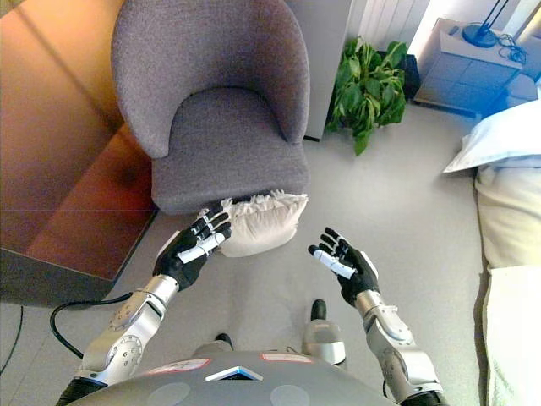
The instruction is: Pick up the pillow and put it on the sofa.
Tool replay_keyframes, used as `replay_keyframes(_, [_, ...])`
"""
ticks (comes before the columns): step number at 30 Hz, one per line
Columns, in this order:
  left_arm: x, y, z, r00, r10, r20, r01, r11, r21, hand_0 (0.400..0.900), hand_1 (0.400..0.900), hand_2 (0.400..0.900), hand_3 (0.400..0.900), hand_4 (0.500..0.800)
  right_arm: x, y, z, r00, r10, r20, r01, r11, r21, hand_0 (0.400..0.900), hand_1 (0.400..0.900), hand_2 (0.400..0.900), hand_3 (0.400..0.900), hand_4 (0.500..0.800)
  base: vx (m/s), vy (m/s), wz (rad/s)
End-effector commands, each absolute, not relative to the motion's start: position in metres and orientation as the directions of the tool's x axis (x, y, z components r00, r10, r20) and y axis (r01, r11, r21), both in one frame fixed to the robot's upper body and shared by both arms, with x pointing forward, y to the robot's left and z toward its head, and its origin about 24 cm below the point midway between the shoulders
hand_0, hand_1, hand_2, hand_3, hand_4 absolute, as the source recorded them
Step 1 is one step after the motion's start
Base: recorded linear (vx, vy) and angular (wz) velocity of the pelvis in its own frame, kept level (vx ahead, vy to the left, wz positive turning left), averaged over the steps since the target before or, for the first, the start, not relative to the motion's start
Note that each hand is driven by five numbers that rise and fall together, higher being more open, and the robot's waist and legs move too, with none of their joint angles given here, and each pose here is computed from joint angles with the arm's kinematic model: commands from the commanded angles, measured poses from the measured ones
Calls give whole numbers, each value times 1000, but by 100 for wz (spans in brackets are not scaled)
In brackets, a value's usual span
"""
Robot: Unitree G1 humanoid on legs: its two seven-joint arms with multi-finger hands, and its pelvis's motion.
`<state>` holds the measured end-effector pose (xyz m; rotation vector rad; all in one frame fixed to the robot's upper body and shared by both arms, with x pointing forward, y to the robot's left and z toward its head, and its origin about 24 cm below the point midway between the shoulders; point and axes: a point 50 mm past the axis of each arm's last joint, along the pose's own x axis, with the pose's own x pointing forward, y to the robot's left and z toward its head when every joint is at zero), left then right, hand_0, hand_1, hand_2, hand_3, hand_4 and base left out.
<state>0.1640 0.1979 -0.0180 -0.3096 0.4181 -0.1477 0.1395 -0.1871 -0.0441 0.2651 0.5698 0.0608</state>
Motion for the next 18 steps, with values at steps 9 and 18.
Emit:
replay_keyframes(9, [191,203,20,966,-201,-162,156,954,-256,900,900,900,900,800,171,-198,-4,952,75,-296,-11,978,210,900,900,900,900,800,-2,-1,1])
replay_keyframes(18, [189,212,20,972,-153,-180,109,966,-232,900,900,900,900,800,172,-204,-3,951,38,-306,9,989,151,900,900,900,900,800,0,0,0])
